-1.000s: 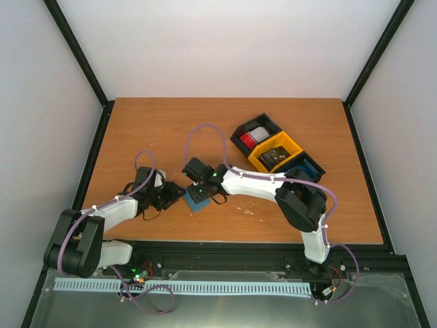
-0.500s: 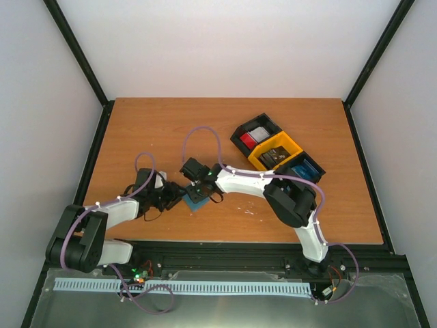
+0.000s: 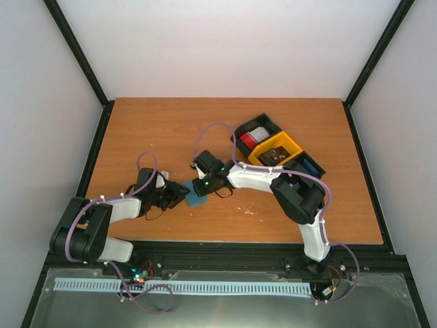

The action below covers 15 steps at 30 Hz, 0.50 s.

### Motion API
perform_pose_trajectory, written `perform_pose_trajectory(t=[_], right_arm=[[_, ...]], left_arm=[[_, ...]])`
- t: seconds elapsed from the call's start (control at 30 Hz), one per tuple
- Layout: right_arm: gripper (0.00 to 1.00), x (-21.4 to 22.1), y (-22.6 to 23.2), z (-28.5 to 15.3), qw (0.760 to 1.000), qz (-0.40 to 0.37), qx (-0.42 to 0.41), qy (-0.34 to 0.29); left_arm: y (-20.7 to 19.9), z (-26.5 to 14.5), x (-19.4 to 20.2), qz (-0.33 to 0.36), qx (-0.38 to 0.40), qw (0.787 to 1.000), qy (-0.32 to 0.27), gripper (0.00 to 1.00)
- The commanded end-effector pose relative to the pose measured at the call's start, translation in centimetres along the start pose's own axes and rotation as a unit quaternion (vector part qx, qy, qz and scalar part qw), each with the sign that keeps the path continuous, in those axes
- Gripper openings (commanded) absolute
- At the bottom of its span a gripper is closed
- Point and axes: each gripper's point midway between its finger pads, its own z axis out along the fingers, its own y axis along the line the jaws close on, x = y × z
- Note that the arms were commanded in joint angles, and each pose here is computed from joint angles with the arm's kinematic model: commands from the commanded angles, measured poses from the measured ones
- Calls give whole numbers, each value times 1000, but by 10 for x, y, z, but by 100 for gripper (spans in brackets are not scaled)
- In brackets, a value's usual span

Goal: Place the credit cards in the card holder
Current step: Open the card holder at the center of the board.

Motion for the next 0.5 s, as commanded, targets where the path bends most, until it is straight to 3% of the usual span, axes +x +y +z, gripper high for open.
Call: perform_pose_trajectory(t=[0.0, 0.13, 0.3, 0.47], right_arm=[[11, 16, -22, 3, 999, 43, -3, 22], [5, 15, -23, 2, 998, 59, -30, 22], [3, 15, -21, 1, 996, 70, -58, 19], [3, 8, -18, -9, 994, 73, -83, 3]], left_arm=[[17, 5, 4, -14, -29, 999, 4, 38], [17, 10, 6, -14, -22, 1000, 16, 32], [7, 15, 12, -18, 17, 999, 38, 38], [16, 15, 3, -19, -17, 1000, 17, 37]])
